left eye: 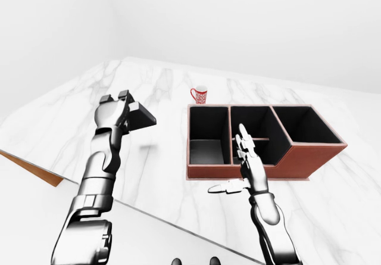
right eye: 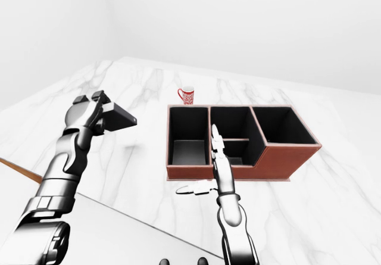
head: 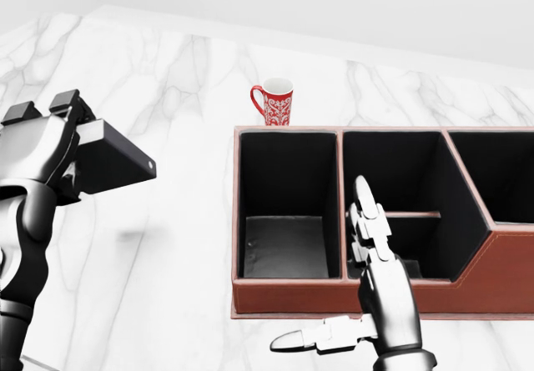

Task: Pick up the book and place it in the right compartment of the caddy.

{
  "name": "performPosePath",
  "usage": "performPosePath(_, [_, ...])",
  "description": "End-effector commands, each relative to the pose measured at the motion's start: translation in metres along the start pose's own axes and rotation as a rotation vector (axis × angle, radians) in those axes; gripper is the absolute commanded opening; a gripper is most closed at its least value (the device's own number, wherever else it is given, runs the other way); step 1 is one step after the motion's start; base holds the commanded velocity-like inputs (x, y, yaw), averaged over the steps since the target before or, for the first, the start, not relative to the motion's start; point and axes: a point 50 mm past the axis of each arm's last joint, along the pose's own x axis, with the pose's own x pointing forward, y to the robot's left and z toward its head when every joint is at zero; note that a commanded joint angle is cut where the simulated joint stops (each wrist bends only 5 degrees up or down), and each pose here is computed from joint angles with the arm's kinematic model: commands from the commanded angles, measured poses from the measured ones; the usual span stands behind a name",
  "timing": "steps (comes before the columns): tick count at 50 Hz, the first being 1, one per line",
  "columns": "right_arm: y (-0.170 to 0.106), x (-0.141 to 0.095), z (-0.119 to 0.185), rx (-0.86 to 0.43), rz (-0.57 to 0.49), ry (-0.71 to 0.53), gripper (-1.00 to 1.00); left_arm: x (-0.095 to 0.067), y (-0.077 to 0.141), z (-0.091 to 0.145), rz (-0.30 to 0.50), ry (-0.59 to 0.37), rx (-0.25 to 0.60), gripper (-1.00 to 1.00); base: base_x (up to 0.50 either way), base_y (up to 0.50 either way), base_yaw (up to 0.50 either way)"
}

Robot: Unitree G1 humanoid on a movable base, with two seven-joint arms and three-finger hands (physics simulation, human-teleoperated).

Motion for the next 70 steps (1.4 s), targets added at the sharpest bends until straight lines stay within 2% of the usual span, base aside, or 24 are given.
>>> performPosePath(1, [0.0,0.001,0.003,-0.001,-0.001,-0.012,1.0,-0.024,0.033,0.014,0.086,-0.069,0.065,-1.0,0.0,0.0,0.0])
performPosePath(6, [0.0,0.001,0.003,-0.005,-0.004,-0.013,1.0,-0.033,0.036,0.019,0.079,-0.084,0.057,-1.0,0.0,0.0,0.0])
performPosePath(9, [0.0,0.002,0.012,-0.007,-0.005,-0.054,1.0,-0.037,0.037,0.019,0.078,-0.088,0.064,-1.0,0.0,0.0,0.0])
performPosePath(18, [0.0,0.006,0.019,0.0,-0.003,-0.086,1.0,-0.04,0.038,0.021,0.071,-0.091,0.064,-1.0,0.0,0.0,0.0])
performPosePath(24, [-0.001,0.013,0.035,-0.008,-0.006,-0.16,1.0,-0.045,0.043,0.022,0.072,-0.097,0.066,-1.0,0.0,0.0,0.0])
performPosePath(38, [-0.002,0.037,0.038,-0.052,-0.005,-0.172,1.0,-0.053,0.046,0.026,0.063,-0.109,0.067,-1.0,0.0,0.0,0.0])
performPosePath(55, [0.001,0.062,0.039,-0.046,0.005,-0.151,1.0,-0.061,0.054,0.035,0.07,-0.141,0.059,-1.0,0.0,0.0,0.0])
performPosePath(62, [0.002,0.072,0.041,-0.024,0.008,-0.145,1.0,-0.062,0.048,0.038,0.062,-0.144,0.052,-1.0,0.0,0.0,0.0])
performPosePath(70, [0.004,0.089,0.045,-0.034,0.008,-0.149,1.0,-0.066,0.056,0.044,0.07,-0.163,0.061,-1.0,0.0,0.0,0.0])
